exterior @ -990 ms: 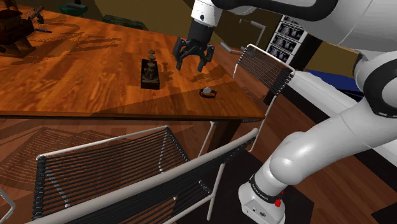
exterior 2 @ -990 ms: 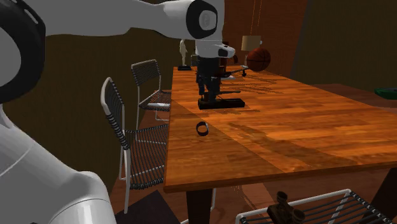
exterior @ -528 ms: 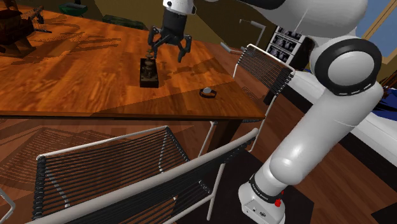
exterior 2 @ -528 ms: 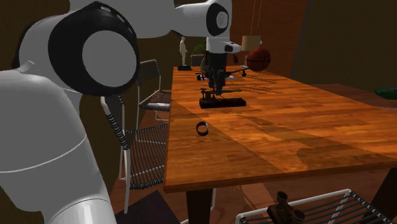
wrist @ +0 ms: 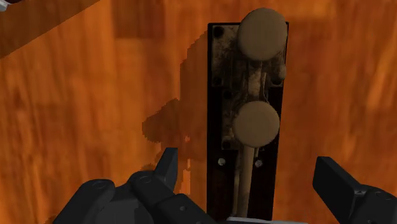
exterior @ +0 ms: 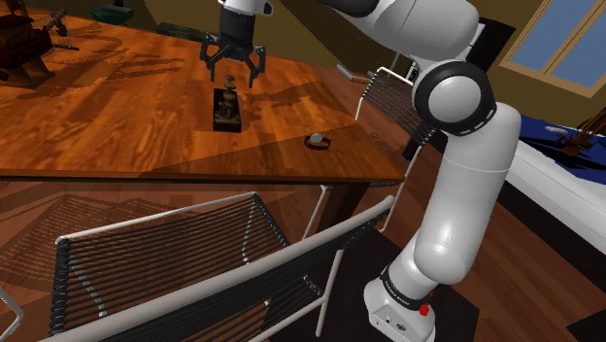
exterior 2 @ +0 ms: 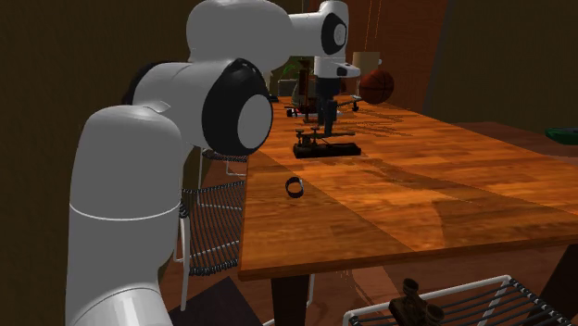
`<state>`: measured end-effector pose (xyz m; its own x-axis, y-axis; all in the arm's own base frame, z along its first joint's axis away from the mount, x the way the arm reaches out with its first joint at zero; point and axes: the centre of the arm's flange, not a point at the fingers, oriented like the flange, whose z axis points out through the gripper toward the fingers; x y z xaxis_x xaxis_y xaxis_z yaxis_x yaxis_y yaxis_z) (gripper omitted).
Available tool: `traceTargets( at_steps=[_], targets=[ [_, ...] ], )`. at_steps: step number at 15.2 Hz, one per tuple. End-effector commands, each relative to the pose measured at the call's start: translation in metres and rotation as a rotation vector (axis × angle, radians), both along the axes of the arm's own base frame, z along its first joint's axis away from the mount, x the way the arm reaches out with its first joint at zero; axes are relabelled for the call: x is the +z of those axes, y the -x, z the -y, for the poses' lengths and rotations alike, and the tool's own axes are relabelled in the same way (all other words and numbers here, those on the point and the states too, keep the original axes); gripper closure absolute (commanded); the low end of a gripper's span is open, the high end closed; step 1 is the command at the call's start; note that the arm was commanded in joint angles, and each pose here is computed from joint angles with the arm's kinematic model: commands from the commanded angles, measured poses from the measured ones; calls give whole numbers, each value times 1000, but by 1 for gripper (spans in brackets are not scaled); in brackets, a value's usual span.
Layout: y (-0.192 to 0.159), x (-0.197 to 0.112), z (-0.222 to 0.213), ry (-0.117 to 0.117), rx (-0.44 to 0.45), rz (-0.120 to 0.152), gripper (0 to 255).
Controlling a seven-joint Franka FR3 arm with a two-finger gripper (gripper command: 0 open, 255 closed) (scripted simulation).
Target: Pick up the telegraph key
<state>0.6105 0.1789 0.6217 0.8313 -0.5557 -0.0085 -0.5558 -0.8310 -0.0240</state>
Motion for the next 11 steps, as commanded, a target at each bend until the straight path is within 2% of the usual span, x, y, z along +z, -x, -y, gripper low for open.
traceTargets(
  at_steps=[1,6,7,11],
  targets=[
    [-1,-10,-1,0,-3,0,0],
    [-1,-29,-1,0,-3,0,0],
    [-2,-29,-1,0,-3,0,255],
    [-2,-29,-1,0,-3,0,255]
  ],
)
